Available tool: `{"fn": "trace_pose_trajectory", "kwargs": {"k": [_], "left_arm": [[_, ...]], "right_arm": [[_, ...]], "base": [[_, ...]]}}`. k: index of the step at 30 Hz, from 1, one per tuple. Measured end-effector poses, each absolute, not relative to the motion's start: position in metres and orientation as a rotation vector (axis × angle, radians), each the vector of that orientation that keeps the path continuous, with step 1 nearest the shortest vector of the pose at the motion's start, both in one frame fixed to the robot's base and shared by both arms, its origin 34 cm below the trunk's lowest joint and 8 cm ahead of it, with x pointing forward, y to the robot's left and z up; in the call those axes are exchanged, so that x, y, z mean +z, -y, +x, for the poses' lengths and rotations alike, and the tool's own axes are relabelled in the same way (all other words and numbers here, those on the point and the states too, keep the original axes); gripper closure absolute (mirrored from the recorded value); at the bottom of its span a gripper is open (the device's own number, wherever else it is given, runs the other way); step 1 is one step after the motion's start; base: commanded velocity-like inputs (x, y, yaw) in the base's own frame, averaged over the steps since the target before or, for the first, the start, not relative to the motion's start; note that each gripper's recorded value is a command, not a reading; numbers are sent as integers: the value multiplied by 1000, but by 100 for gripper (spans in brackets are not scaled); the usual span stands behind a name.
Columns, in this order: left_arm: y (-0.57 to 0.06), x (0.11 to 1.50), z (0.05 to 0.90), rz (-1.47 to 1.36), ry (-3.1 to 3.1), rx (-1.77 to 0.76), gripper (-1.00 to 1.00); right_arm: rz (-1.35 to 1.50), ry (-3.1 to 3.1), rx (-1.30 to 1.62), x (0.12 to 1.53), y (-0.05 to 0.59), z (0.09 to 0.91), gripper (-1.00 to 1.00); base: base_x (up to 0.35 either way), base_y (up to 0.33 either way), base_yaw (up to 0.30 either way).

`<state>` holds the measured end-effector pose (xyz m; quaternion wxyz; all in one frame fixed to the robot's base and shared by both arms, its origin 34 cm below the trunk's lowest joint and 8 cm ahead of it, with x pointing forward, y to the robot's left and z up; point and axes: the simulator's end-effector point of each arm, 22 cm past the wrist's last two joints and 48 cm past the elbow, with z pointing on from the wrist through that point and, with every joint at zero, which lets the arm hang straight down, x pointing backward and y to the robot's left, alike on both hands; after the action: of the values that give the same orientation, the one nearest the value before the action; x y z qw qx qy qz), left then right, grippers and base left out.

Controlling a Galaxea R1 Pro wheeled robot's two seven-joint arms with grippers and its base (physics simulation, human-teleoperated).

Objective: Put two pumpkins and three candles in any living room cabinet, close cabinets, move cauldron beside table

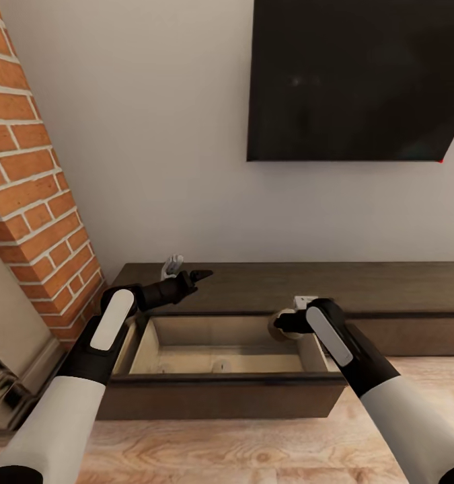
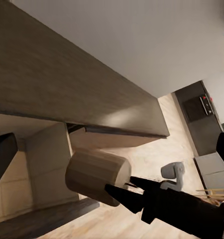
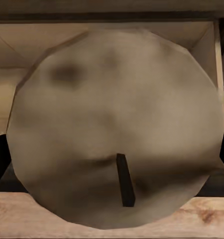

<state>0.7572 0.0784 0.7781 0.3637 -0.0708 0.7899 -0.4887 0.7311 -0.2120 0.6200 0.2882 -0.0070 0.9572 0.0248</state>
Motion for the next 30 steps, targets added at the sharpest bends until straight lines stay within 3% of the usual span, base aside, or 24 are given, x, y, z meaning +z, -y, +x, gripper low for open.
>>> {"fn": "trace_pose_trajectory", "kwargs": {"k": [16,18,30], "left_arm": [[-79,779,757,-181,-2031,-1259,-100],[-79,779,757,-181,-2031,-1261,-100],[-78,781,756,-180,-2028,-1265,-100]], "right_arm": [[-22,-2775,4,536,205,687,100],[-15,-2804,66,523,179,678,100],[-23,-2809,49,518,174,676,100]], "base": [[193,-104,0],[111,78,0],[212,162,-77]]}}
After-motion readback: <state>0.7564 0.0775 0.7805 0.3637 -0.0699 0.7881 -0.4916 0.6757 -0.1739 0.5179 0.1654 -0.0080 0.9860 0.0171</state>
